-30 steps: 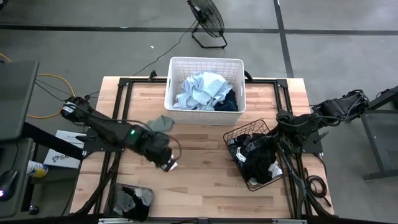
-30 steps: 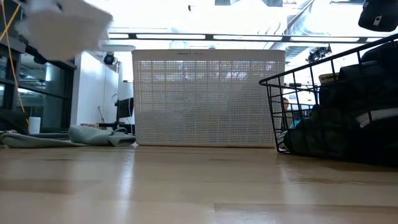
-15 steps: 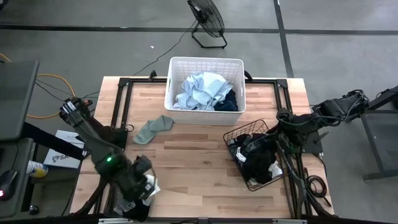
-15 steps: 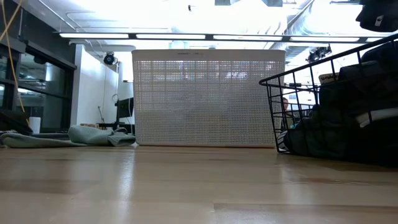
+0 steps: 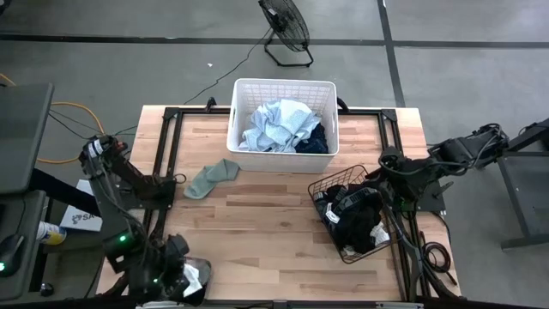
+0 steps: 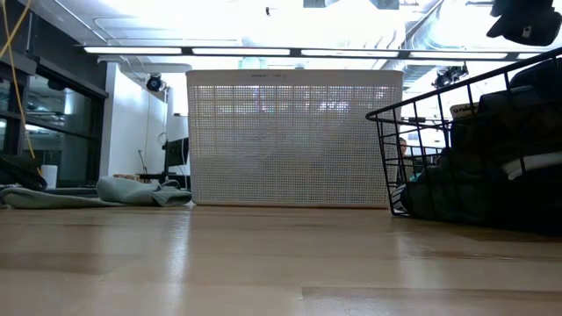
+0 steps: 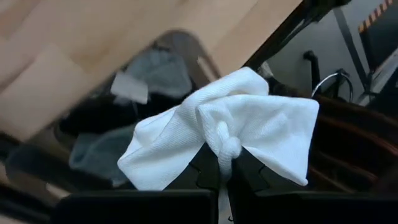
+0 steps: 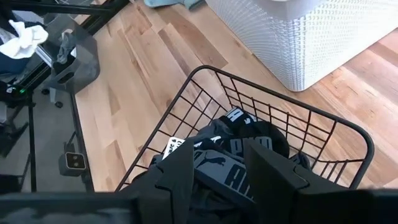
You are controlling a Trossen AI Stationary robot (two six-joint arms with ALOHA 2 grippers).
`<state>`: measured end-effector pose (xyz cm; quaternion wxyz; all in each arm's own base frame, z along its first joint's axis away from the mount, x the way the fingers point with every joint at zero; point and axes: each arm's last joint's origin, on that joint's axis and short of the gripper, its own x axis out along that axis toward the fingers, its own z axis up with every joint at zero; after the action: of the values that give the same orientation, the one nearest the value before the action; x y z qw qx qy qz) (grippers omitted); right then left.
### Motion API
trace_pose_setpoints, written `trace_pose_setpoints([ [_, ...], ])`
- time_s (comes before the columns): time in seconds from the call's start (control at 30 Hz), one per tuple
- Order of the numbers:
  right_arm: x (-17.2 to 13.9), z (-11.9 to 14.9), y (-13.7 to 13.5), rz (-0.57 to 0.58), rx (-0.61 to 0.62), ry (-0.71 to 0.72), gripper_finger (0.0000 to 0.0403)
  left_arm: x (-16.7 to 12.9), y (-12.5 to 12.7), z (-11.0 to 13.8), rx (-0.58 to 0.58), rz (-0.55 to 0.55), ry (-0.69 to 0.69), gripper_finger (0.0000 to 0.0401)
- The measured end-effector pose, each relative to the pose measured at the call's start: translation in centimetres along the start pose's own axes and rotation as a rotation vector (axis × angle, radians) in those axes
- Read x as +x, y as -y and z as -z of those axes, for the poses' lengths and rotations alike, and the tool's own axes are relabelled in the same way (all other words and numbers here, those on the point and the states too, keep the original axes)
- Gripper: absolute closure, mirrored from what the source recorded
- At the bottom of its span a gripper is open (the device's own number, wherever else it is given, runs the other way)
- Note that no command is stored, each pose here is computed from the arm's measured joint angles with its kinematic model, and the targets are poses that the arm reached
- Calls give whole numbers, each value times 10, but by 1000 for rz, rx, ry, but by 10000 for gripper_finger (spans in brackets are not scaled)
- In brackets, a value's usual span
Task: Pick & Place Cloths
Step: Put the white sock into the black bin
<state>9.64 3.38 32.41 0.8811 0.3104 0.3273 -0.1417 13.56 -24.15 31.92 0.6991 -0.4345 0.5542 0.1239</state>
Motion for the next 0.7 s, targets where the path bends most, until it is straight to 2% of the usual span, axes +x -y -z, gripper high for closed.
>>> trace_pose_setpoints([
  [0.23, 9, 1, -6, 36, -4, -22, 269, 12, -5, 26, -105, -57, -31, 398],
  [0.43, 20, 2, -12, 70, -8, -61, 269, 45, -8, 38, -236, -181, 29, 398],
  [0.7, 31, 5, -18, 85, -22, -125, 269, 88, -12, 46, -273, -329, 93, 391],
])
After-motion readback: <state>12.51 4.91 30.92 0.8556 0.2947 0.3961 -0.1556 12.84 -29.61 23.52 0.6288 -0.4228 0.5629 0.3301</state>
